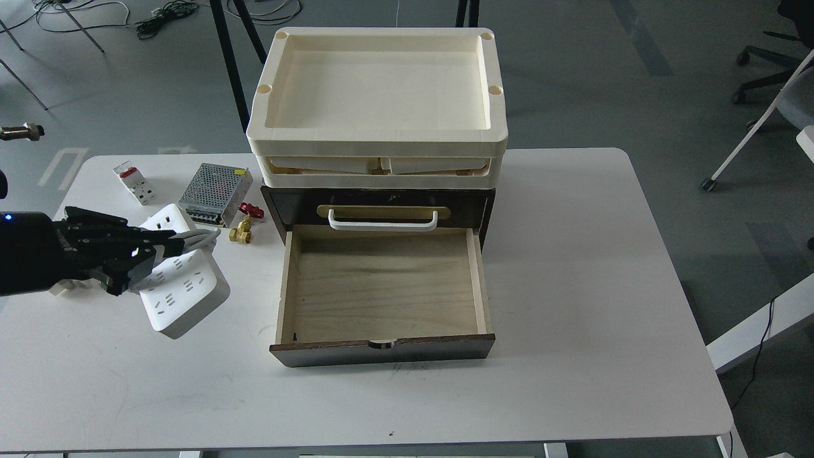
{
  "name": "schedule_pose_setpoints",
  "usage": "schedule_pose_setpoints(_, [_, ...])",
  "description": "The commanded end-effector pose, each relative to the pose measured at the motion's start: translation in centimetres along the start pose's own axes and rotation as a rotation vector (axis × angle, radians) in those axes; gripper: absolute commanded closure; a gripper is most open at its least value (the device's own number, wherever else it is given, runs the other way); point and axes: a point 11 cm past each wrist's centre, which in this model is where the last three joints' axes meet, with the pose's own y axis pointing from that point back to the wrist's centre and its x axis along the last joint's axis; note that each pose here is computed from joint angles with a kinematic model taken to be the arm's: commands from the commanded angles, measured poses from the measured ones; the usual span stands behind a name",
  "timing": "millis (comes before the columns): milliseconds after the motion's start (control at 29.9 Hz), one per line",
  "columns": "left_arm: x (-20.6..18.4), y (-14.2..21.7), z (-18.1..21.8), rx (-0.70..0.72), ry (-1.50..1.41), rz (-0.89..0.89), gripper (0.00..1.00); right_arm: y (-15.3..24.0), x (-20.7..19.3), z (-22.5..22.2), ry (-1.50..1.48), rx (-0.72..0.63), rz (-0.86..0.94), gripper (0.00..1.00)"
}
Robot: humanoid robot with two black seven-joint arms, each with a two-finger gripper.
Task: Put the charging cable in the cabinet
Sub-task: 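Carry the power strip with the left gripper over the open drawer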
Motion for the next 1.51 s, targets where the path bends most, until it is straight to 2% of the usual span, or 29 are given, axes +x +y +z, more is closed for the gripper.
schedule_pose_setpoints(0, [0.4, -1.4, 1.4, -0.080, 0.093, 0.035, 1.00, 0.1, 0.4, 0.5, -0.003, -0.002, 0.017, 0.00])
schedule_pose_setpoints(368, [2.6, -8.1, 7.6, -0.434, 0.389, 0.079, 1.00, 0.3, 0.8, 0.6, 0.001, -0.005, 0.029, 0.00])
schedule_pose_setpoints(602, [3.4, -11.7, 8.7, -0.529, 0.498, 0.111, 1.00, 0.7, 1.4, 0.8, 0.008, -0.010, 0.046, 0.00])
schedule_pose_setpoints(1071, [-0.7, -19.1, 5.9, -0.459, 0.668, 0.054, 1.00, 0.8, 1.8, 1.7, 0.001, -0.017, 0.066, 0.00])
schedule_pose_setpoints(1171, [-1.9, -20.0, 5.5, -0.439, 0.701, 0.041, 1.00, 0.8, 1.9, 1.7, 0.002, -0.017, 0.067, 0.00])
schedule_pose_setpoints(1472, [-2.3, -20.9, 4.1, -0.402, 0.757, 0.054, 1.00, 1.0, 2.3, 1.6, 0.008, -0.017, 0.080, 0.00])
